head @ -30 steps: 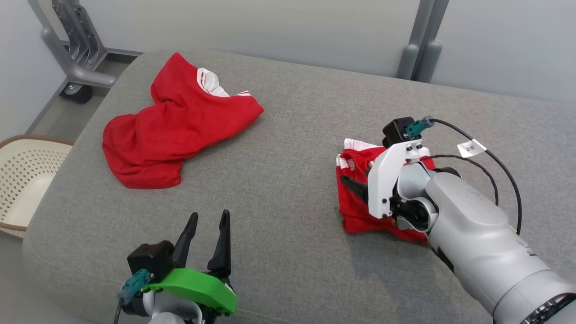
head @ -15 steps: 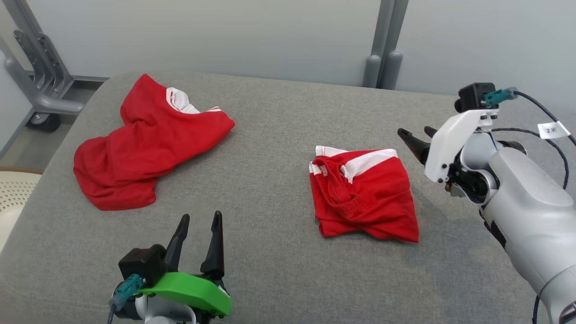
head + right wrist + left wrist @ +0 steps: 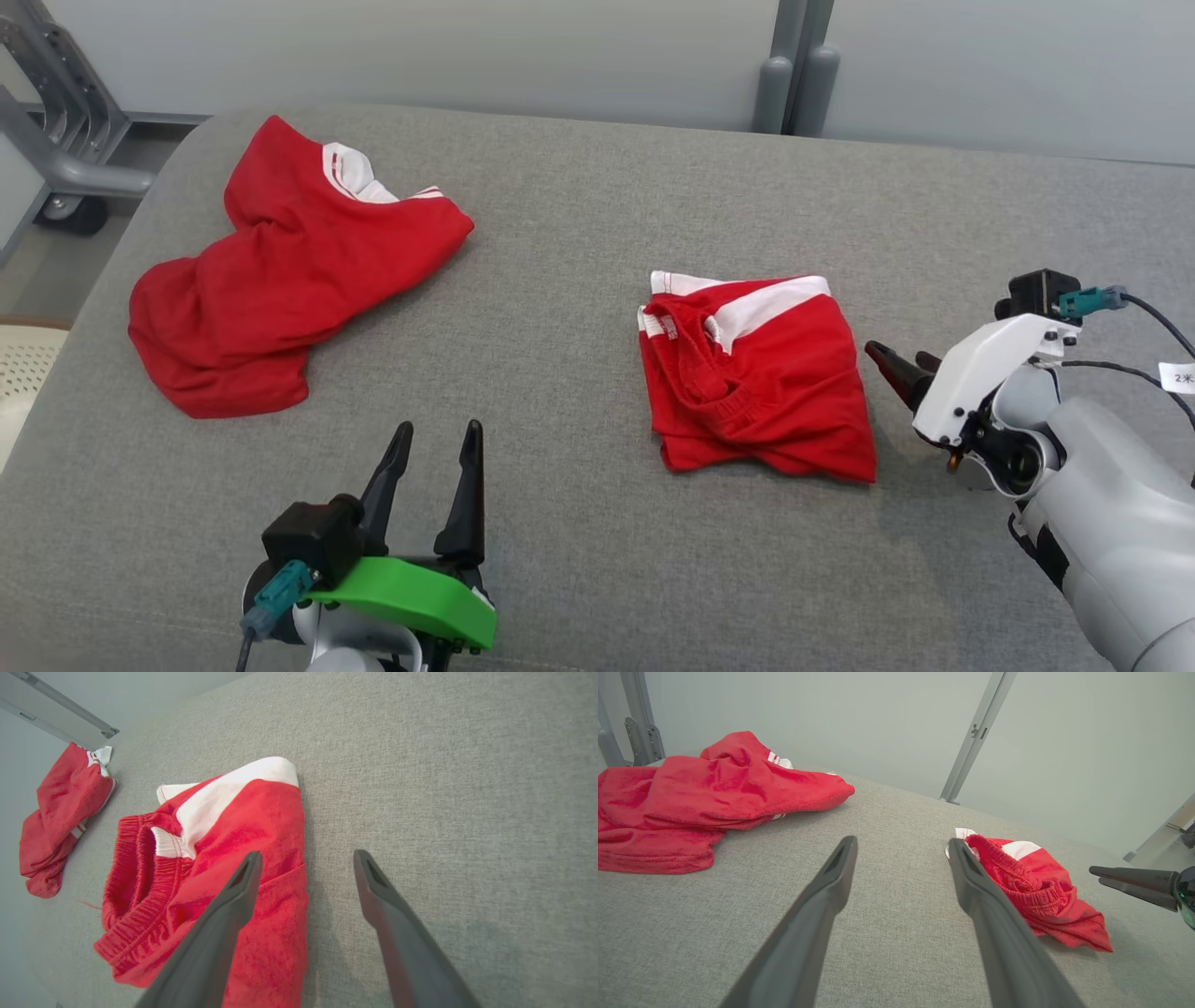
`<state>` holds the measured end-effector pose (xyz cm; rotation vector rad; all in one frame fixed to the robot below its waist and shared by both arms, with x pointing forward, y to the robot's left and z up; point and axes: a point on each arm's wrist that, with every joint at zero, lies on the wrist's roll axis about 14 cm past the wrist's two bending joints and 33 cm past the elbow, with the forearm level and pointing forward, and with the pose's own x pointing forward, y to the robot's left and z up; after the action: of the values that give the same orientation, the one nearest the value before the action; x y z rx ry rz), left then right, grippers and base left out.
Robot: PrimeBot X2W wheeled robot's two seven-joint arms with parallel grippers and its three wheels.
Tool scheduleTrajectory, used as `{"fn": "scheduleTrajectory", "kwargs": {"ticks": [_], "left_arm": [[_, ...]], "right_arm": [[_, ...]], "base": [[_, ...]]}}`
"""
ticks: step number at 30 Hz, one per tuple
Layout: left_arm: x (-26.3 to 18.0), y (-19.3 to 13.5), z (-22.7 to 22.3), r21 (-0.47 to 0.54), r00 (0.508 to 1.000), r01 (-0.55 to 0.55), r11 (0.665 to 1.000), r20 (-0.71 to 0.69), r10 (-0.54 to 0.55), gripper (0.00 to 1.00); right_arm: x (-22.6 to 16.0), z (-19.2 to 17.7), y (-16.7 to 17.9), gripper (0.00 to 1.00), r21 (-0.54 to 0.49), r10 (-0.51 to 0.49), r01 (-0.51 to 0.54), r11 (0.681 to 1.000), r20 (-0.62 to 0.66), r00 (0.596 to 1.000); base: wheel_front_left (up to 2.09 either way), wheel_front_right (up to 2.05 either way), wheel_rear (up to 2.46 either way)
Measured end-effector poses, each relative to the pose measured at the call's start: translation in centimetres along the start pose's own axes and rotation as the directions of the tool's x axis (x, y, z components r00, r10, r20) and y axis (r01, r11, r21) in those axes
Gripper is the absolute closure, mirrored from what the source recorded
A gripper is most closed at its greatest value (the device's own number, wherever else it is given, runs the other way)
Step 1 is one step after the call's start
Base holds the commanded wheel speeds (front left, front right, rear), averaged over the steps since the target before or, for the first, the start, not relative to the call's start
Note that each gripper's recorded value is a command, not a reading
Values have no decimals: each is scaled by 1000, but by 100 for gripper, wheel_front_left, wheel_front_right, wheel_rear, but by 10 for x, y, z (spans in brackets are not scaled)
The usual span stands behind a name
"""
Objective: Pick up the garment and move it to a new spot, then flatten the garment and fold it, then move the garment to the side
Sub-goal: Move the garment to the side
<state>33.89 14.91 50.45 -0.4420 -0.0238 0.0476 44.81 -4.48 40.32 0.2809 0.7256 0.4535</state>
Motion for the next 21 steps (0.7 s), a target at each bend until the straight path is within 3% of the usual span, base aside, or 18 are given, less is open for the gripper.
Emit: {"fn": "scheduleTrajectory", "kwargs": {"ticks": [13,19,20,21], "left_arm": [[-1,24,2,19,997,-79,997,-2,79,0],[-2,35,3,23,993,-117,993,1,117,0],[-2,36,3,24,993,-118,993,0,118,0],[-2,36,3,24,993,-120,993,-1,120,0]], "right_arm": [[30,-24,21,0,118,70,-61,991,-78,994],[38,-37,28,0,119,91,-75,990,-132,987],[38,-38,28,12,117,91,-75,990,-136,987],[39,-38,28,45,114,91,-76,991,-139,986]], "base": [[0,0,0],[0,0,0],[0,0,0],[0,0,0]]}}
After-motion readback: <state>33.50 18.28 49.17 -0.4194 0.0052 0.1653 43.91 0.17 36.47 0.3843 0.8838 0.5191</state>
